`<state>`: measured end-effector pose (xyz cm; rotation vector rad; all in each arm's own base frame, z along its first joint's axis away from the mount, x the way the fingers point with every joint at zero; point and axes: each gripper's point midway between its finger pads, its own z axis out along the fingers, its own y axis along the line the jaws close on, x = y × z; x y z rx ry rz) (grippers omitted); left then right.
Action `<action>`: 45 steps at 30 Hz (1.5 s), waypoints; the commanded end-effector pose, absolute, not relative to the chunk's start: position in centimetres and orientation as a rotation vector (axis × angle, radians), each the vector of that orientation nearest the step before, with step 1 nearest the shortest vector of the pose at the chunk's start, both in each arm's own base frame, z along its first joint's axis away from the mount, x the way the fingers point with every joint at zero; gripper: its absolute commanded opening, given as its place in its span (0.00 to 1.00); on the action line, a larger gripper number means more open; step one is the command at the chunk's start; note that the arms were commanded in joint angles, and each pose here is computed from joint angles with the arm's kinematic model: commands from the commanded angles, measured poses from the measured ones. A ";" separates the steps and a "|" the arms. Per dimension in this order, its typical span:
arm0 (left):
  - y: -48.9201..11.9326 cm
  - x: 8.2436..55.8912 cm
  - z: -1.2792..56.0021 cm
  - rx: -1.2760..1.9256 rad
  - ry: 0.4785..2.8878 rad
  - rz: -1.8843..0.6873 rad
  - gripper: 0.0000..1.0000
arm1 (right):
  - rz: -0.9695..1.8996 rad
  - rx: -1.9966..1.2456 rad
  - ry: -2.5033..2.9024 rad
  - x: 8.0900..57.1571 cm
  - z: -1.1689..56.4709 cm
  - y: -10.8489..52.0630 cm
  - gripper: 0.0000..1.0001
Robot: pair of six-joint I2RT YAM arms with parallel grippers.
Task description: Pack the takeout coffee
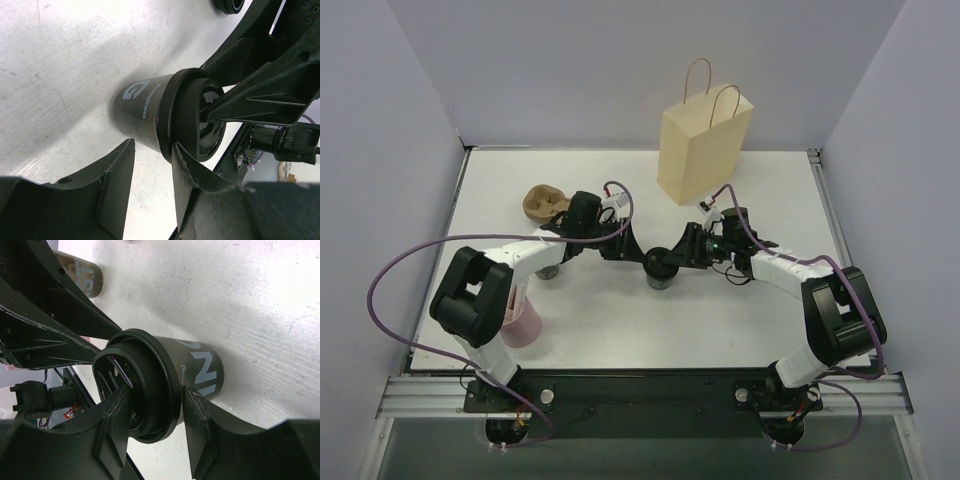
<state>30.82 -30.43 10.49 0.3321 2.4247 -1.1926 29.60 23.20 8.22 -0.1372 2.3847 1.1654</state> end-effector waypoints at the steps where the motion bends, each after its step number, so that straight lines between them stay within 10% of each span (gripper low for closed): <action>1: -30.7 32.2 10.0 0.364 2.398 -1.180 0.45 | 0.957 -0.080 2.663 26.0 1.7 20.0 0.32; 30: -21.5 22.8 -6.6 -0.076 2.858 -0.439 0.39 | 0.839 0.117 2.736 23.8 -2.0 17.9 0.27; 45: -25.7 24.4 3.2 0.136 2.664 -0.769 0.45 | 0.932 -0.092 2.689 24.6 1.5 19.2 0.27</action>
